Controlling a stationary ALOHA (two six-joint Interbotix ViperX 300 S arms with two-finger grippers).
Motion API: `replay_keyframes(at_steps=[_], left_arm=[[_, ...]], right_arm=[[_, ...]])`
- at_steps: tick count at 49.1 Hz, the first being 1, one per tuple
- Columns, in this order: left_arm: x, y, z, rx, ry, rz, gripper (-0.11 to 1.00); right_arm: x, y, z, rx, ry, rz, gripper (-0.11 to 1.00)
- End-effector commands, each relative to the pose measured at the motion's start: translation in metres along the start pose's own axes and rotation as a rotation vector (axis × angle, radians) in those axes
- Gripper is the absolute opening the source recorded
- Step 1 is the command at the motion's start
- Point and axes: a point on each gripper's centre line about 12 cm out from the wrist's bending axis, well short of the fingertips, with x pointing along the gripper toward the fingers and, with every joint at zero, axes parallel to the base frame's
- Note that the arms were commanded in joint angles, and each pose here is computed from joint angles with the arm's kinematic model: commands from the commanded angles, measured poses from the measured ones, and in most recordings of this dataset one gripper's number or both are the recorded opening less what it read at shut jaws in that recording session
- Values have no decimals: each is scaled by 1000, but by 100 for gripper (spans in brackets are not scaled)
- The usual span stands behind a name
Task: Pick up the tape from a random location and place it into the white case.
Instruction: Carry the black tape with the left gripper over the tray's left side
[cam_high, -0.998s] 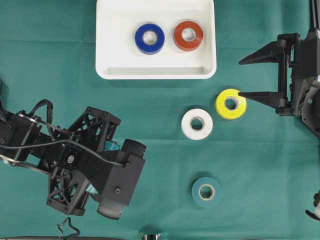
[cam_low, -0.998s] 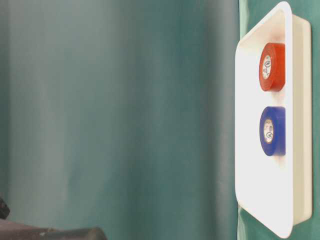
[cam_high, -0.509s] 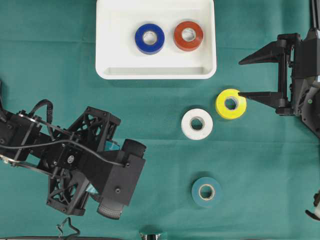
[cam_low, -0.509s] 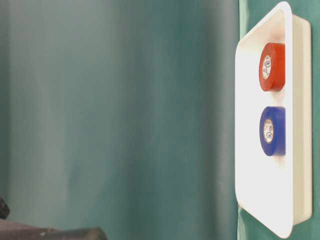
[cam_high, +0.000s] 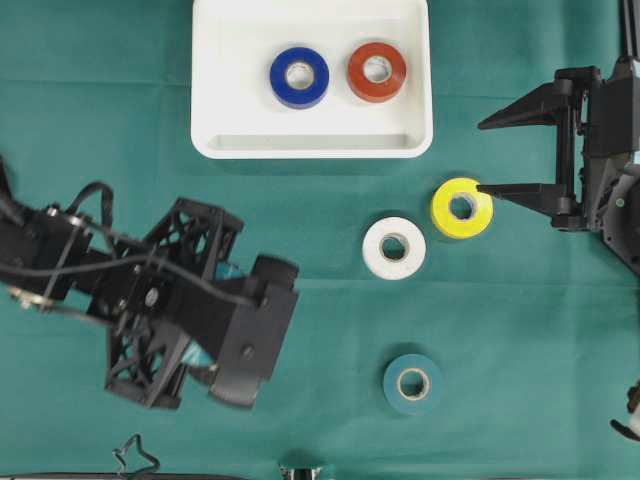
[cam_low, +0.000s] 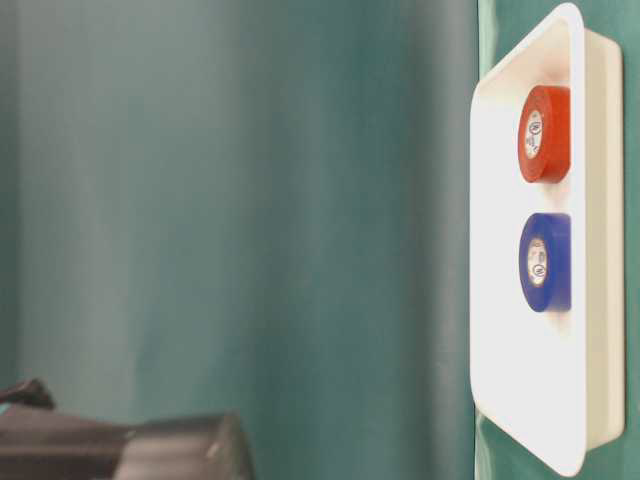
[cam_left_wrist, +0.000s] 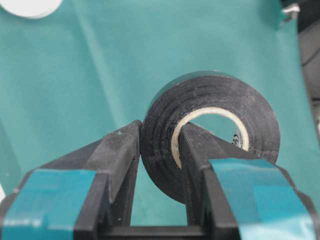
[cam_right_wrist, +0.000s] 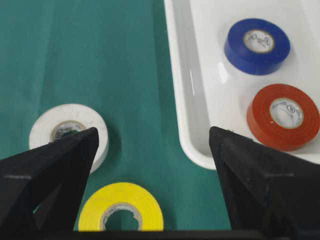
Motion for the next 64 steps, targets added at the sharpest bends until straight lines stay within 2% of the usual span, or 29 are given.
replay_keyframes(at_steps=[1, 9, 28, 38, 50, 58, 64], left_arm=[[-17, 13, 3, -27, -49, 16, 19], [-12, 43, -4, -91, -30, 57, 19], [-12, 126, -25, -276, -6, 171, 19], [-20, 169, -35, -318, -32, 235, 19], [-30, 216, -53, -421, -53, 308, 19], [-35, 241, -68, -485, -49, 343, 19], [-36, 252, -74, -513, -53, 361, 19]], right_arm=[[-1, 1, 11, -2, -26, 1, 85], [-1, 1, 11, -5, -26, 1, 85], [-1, 1, 11, -14, -25, 0, 85], [-1, 1, 12, -23, -28, -1, 85], [-1, 1, 11, -23, -24, -2, 85], [-1, 1, 12, -22, -25, -2, 85], [-1, 1, 11, -23, -24, -2, 84]])
